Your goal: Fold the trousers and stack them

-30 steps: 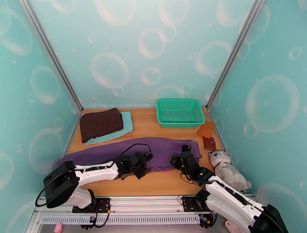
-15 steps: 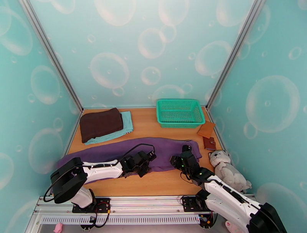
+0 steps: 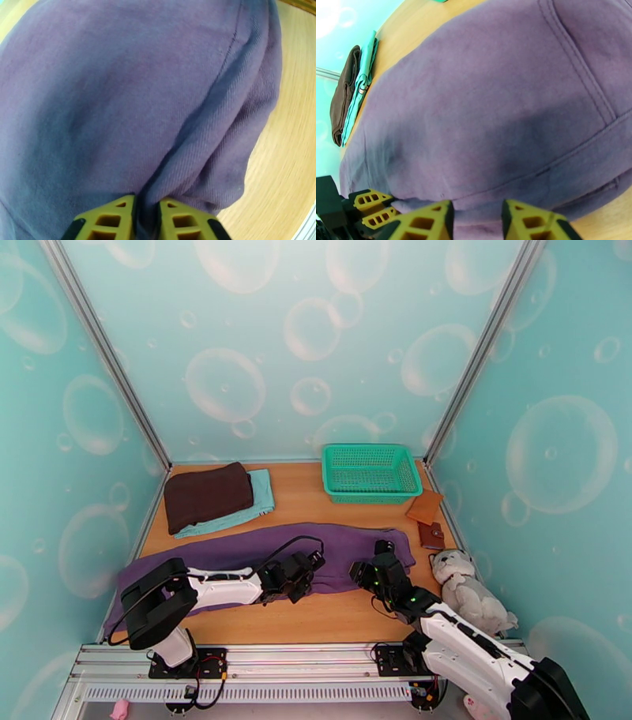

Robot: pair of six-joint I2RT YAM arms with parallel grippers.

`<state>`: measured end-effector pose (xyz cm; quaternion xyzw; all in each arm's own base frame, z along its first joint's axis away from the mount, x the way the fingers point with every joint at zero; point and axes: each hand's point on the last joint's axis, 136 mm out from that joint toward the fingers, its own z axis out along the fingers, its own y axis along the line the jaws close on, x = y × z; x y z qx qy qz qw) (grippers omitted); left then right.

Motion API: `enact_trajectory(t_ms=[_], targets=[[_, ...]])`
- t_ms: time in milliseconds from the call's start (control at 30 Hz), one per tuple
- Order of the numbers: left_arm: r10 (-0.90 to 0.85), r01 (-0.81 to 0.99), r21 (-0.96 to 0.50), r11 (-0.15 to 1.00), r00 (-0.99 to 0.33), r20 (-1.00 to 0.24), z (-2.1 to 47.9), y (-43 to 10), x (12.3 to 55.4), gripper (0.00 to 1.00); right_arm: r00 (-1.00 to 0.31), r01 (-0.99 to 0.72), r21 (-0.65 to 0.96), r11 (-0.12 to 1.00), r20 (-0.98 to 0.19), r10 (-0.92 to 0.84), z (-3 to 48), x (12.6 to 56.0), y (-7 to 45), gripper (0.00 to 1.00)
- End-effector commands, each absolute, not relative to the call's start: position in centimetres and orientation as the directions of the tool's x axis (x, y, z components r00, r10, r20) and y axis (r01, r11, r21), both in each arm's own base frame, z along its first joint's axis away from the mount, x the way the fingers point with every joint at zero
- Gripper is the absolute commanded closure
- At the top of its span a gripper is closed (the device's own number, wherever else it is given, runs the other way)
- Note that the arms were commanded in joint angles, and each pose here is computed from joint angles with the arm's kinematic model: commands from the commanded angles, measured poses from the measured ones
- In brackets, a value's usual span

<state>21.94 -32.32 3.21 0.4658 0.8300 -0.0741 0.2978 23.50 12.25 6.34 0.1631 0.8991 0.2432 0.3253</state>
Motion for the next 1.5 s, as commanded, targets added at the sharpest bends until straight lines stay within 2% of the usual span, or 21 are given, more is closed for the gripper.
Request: enact_trajectory(t_ms=[0,67,333,633,933,967,1033,1167,1267,1333,1400,1467], targets=[[0.678,0.799,0.163,0.579,-0.360,-0.640,5.9,-33.0,22.4,0.95,-0.733,0.123,0.560,0.820,-0.505,0.455,6.1,23.6,12.5,0.61],[0.665,0.798,0.155,0.582,-0.358,-0.655,6.5,-33.0,22.4,1.00,-0.734,0.119,0.563,0.818,-0.505,0.454,6.1,23.7,12.6,0.61],[0.638,0.819,0.117,0.562,-0.339,-0.692,9.1,-33.7,21.1,1.00,-0.705,0.135,0.556,0.820,-0.528,0.474,6.5,23.9,11.9,0.61],[0.681,0.843,0.110,0.527,-0.341,-0.648,11.4,-33.8,17.0,1.00,-0.669,0.149,0.544,0.825,-0.559,0.490,7.6,24.2,11.1,0.61],[0.723,0.848,0.072,0.524,-0.399,-0.563,7.0,-32.5,15.6,1.00,-0.657,0.133,0.519,0.845,-0.592,0.467,8.2,25.0,11.0,0.61],[0.722,0.857,0.054,0.513,-0.397,-0.567,6.9,-32.6,15.2,0.99,-0.661,0.130,0.517,0.846,-0.591,0.463,8.1,25.1,11.1,0.61],[0.730,0.878,0.002,0.479,-0.397,-0.556,6.3,-32.8,14.1,0.83,-0.666,0.114,0.516,0.849,-0.595,0.451,8.2,25.3,11.4,0.61],[0.746,0.886,-0.038,0.462,-0.411,-0.523,5.3,-32.3,13.2,0.80,-0.626,0.054,0.551,0.833,-0.631,0.458,10.2,26.8,12.3,0.61],[0.682,0.878,-0.038,0.478,-0.398,-0.614,7.8,-32.7,14.7,0.73,-0.607,0.006,0.549,0.836,-0.662,0.439,11.7,28.7,13.2,0.61],[0.577,0.840,-0.042,0.541,-0.407,-0.709,10.7,-32.4,17.1,0.67,-0.617,-0.030,0.559,0.829,-0.662,0.424,12.2,30.2,14.2,0.60],[0.425,0.735,-0.071,0.675,-0.466,-0.776,12.9,-30.7,20.9,0.54,-0.642,-0.054,0.588,0.807,-0.640,0.423,11.9,31.3,15.3,0.60],[0.257,0.588,-0.180,0.788,-0.580,-0.773,13.3,-27.8,24.6,0.54,-0.666,-0.088,0.636,0.767,-0.610,0.429,11.7,32.1,16.8,0.61]])
